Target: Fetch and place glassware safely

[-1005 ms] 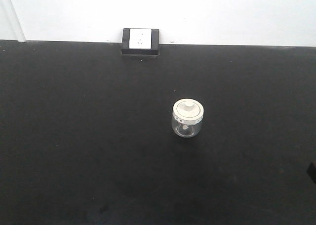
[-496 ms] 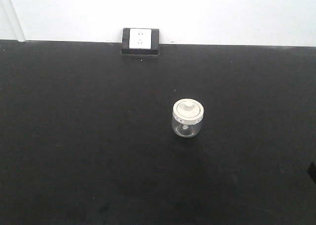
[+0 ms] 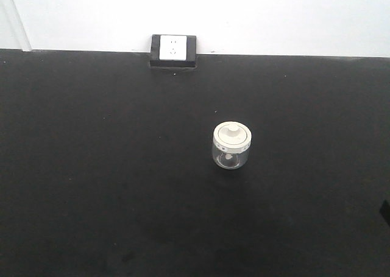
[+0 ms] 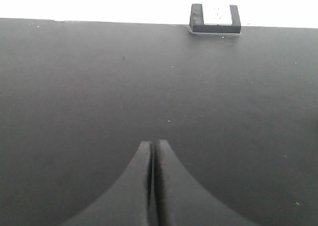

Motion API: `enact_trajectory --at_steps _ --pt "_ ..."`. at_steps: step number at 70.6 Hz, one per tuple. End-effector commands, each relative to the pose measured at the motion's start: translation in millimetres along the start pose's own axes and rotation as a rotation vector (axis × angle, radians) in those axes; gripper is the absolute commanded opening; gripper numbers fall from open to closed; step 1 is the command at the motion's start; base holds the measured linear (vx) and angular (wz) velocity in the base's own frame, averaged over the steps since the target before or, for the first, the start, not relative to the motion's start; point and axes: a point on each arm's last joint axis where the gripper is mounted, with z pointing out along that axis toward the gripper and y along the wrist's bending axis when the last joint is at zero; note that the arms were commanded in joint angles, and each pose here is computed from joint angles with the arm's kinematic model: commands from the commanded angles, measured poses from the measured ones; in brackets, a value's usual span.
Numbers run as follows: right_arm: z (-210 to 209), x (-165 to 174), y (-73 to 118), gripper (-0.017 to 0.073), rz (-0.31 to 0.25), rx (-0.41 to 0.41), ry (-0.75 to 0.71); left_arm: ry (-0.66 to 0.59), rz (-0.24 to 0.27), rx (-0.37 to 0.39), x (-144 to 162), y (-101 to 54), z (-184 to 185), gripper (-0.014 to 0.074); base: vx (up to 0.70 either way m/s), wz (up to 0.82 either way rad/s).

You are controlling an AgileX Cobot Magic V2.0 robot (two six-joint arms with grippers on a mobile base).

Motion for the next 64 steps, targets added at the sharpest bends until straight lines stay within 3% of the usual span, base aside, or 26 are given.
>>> enact_trajectory --at_steps 1,21,38,64 --pt "-0.7 -12.2 1.5 -0.0004 -0.007 -0.023 -0.053 -0.063 -0.020 -0.001 2.0 0.4 1.7 -0.0007 0.00 0.00" --pt "-0.6 -8.6 -2.4 -0.0004 0.078 0.015 -0.014 -0.063 -0.020 -0.001 2.0 0.4 1.7 -0.0007 0.00 0.00" --pt "-3.1 -5.5 -9.7 -0.0004 0.017 0.078 -0.013 -0.063 -0.020 -0.001 2.0 0.4 1.7 -0.0007 0.00 0.00" --pt "-24.6 51.0 -2.6 -0.0004 0.052 0.066 -0.058 -0.062 -0.020 -0.001 2.1 0.4 1.7 -0.0007 0.00 0.00"
